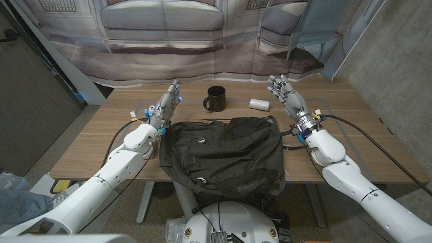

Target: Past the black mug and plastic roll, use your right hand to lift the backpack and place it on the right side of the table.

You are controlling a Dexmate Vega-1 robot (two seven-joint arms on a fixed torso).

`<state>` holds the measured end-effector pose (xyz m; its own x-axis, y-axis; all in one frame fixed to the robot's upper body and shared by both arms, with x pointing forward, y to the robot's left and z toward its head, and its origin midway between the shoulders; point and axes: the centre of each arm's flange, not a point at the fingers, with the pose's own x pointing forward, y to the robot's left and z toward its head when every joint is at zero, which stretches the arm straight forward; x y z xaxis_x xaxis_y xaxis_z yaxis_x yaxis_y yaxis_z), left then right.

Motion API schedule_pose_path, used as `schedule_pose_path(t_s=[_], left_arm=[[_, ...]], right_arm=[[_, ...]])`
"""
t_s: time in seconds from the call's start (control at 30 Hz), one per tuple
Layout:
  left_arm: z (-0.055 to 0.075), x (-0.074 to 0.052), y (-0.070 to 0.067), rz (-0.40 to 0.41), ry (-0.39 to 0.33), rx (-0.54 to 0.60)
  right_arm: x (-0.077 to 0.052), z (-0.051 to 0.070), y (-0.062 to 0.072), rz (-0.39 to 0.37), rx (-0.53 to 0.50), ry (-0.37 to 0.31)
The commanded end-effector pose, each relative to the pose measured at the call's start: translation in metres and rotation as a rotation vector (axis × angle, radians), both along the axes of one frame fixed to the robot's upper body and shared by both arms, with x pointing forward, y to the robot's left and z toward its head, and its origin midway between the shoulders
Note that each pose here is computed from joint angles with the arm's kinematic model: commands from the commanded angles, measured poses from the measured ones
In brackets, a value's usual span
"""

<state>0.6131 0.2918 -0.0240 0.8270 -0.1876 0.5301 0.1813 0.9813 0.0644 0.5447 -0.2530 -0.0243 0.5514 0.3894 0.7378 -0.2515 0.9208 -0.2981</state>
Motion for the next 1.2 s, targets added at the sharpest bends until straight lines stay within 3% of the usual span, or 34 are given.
schedule_pose_path(t_s=[0.03, 0.57, 1.2], left_arm=[[0.001, 0.005, -0.004, -0.01, 0.001, 0.004], [0.0, 0.003, 0.0, -0.015, 0.006, 0.002], [0.006, 0.0, -0.004, -0.025, -0.015, 0.009]], right_arm=[[-0.008, 0.001, 0.011, 0.039, -0.027, -0.039], [-0.019, 0.006, 0.028, 0.092, -0.063, -0.08], [-0.035, 0.008, 0.045, 0.139, -0.121, -0.132]])
